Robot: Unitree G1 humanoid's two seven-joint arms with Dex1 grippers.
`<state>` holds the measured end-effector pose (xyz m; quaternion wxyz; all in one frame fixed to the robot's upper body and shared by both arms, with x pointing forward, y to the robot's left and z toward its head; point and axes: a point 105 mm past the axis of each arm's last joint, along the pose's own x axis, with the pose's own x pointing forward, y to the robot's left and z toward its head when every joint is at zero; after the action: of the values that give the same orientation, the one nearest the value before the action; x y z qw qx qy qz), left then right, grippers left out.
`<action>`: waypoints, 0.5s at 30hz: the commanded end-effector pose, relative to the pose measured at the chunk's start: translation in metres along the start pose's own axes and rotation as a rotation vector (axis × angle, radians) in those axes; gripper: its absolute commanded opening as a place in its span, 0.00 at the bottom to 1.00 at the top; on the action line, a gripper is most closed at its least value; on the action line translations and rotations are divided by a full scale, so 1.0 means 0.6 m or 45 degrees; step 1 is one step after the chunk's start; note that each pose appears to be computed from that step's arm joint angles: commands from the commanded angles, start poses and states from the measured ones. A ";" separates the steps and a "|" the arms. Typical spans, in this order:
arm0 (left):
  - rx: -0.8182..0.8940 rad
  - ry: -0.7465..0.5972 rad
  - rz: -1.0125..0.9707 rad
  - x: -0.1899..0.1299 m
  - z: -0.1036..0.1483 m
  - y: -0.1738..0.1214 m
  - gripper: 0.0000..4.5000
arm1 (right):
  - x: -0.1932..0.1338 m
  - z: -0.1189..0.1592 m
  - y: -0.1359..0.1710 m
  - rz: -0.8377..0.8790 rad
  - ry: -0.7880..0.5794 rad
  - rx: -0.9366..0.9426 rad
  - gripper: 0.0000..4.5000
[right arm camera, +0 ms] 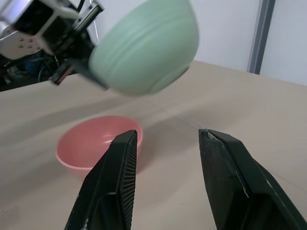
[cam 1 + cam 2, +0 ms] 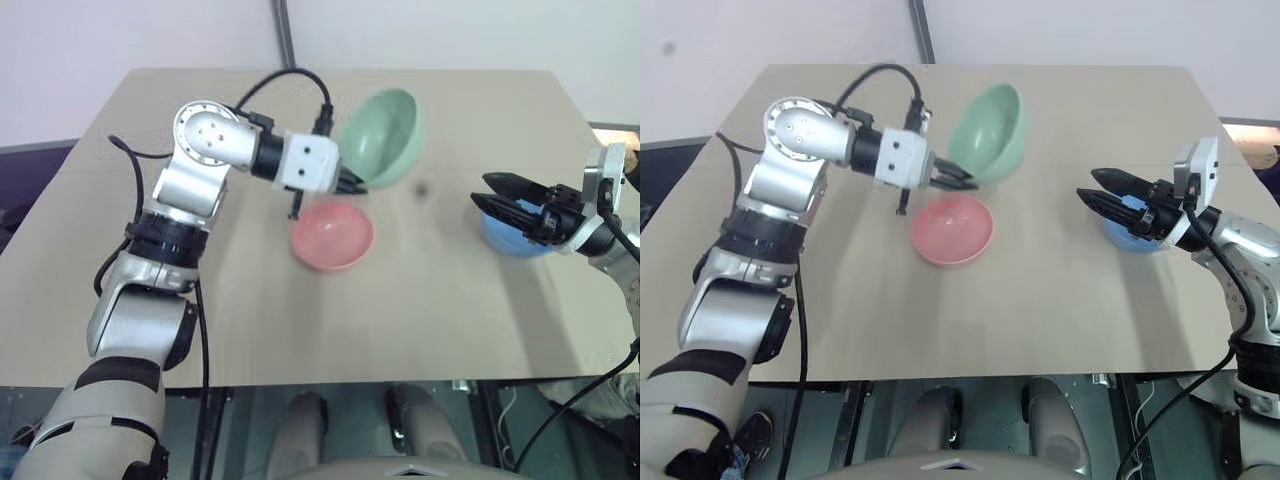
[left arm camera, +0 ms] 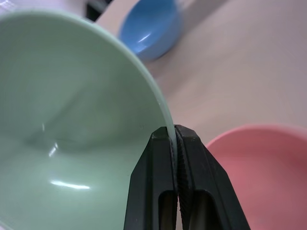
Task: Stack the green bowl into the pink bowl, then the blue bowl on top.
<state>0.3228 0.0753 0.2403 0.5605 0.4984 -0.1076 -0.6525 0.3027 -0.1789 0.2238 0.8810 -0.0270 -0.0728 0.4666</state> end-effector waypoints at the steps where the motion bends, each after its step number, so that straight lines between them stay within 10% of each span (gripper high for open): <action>1: 0.063 0.010 -0.104 -0.009 0.019 -0.025 0.00 | -0.005 0.025 0.005 -0.008 -0.058 -0.077 0.51; 15: 0.127 0.241 -0.281 -0.026 -0.035 -0.065 0.00 | -0.006 0.022 0.007 -0.017 -0.055 -0.077 0.51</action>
<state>0.3134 0.1107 0.2040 0.4768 0.5791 -0.0176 -0.6610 0.3014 -0.1798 0.2200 0.8849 -0.0259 -0.0701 0.4598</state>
